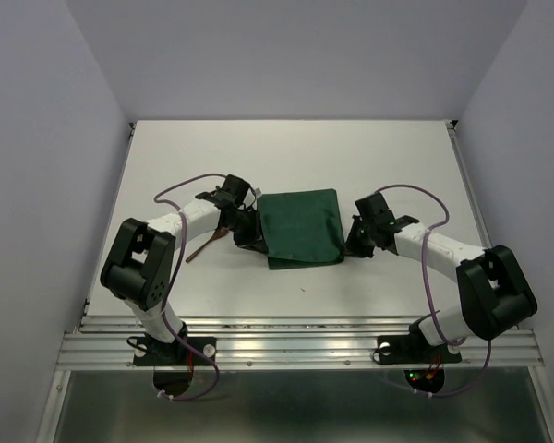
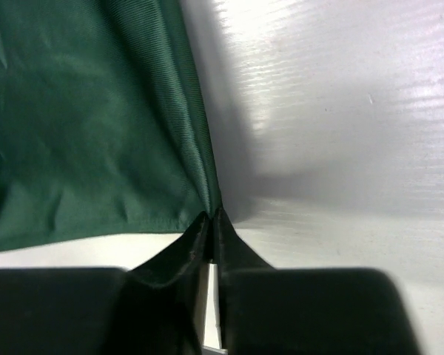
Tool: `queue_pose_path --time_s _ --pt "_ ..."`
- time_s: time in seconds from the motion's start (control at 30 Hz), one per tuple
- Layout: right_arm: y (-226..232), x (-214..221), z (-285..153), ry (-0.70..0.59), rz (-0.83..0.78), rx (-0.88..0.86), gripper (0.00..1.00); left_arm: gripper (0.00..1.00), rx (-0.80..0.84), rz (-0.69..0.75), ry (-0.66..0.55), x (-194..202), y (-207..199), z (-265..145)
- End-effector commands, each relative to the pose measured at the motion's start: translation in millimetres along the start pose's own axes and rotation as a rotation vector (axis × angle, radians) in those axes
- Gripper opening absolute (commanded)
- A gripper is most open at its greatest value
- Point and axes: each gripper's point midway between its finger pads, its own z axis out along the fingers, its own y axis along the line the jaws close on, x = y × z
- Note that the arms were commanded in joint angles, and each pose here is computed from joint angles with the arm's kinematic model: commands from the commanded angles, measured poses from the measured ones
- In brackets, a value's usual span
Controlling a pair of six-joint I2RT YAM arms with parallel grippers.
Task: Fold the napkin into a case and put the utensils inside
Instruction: Smooth out the square-folded napkin at the center of the board.
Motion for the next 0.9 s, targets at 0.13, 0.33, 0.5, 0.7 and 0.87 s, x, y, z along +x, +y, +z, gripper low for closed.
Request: queue_pose_path --time_s 0.13,0.33,0.5,0.7,0.87 --pt "0.8 -9.2 4.8 -0.044 0.027 0.0 0.53 0.22 0.043 0.084 0.113 33.3 -3.2 8.8" --pt "9.6 -21.1 -5.5 -0.072 0.002 -0.01 0.63 0.68 0.001 0.177 0.118 36.1 -3.2 -9.3" --pt "17.3 -41.6 -20.6 -0.135 -0.034 0.0 0.63 0.66 0.02 0.209 0.016 7.7 -21.6 -36.0" --pt "33.9 -49.5 -30.3 -0.153 -0.058 -0.064 0.35 0.57 0.047 0.177 -0.125 -38.0 -36.9 -43.6" --pt "40.9 -20.7 -16.3 -0.041 -0.093 -0.128 0.17 0.48 0.062 0.13 -0.165 -62.1 -42.2 -24.8"
